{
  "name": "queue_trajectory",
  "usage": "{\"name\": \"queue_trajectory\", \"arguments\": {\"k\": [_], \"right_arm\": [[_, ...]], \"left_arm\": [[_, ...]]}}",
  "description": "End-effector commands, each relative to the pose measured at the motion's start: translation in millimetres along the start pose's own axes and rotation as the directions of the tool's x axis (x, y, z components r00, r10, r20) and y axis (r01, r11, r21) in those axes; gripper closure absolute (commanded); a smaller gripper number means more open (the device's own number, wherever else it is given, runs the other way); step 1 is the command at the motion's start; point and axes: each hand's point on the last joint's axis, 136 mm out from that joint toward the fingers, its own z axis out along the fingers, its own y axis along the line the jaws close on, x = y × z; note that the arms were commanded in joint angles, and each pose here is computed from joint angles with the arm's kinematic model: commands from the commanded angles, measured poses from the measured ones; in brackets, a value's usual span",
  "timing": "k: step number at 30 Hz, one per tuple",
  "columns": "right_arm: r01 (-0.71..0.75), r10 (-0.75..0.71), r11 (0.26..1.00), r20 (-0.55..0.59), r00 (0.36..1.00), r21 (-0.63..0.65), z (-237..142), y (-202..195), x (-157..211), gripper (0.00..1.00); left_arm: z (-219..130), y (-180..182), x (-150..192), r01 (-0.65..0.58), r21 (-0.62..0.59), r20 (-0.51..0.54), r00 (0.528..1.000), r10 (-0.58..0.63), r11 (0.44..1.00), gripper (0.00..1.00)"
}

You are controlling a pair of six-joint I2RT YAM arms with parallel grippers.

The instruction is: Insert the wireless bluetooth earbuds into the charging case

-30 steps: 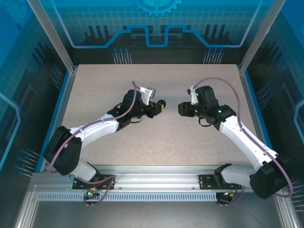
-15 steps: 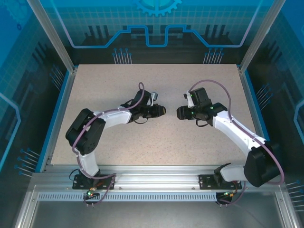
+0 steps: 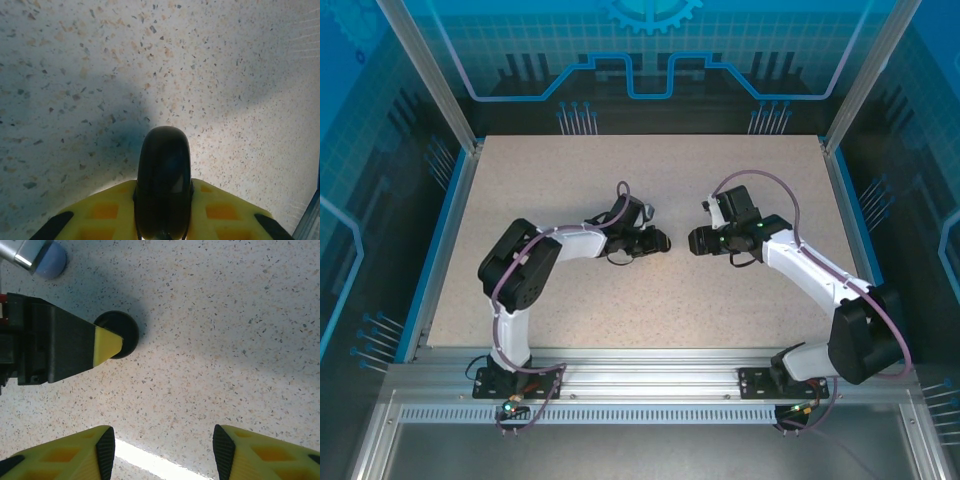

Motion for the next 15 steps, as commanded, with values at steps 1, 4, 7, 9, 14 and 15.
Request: {"name": "queue_trajectory", "arguments": {"k": [1,4,7,9,14,15], "right_arm": [[0.004,-0.004,1.000,-0.019,1.000,-0.003,4,-4,4,0.43],[0.006,-0.006,1.000,-0.020,1.000,-0.004,4,-4,4,0.43],[0.007,-0.007,1.000,-0.023,1.000,-0.002,5,-4,4,0.43],[0.007,-0.007,1.000,-0.025,1.000,0.001,5,-5,5,0.43],[0.006,-0.006,1.000,-0.028,1.000,0.004,5,-5,6,0.43],[0.006,-0.006,1.000,-0.026,1.000,0.006,5,-6,5,0.43]], "left_arm": [[2,1,-5,0.048,0.009,-0.018,0.999,-0.048,0.999,0.86],[5,7,-4,0.066,-0.009,-0.020,0.998,-0.066,0.998,0.81],[7,14,-3,0.085,-0.028,-0.028,0.996,-0.086,0.996,0.76],[7,17,-1,0.090,-0.037,-0.032,0.995,-0.091,0.995,0.70],[6,20,1,0.093,-0.056,-0.034,0.995,-0.095,0.994,0.51],[5,21,1,0.094,-0.067,-0.031,0.995,-0.096,0.993,0.47]]}}
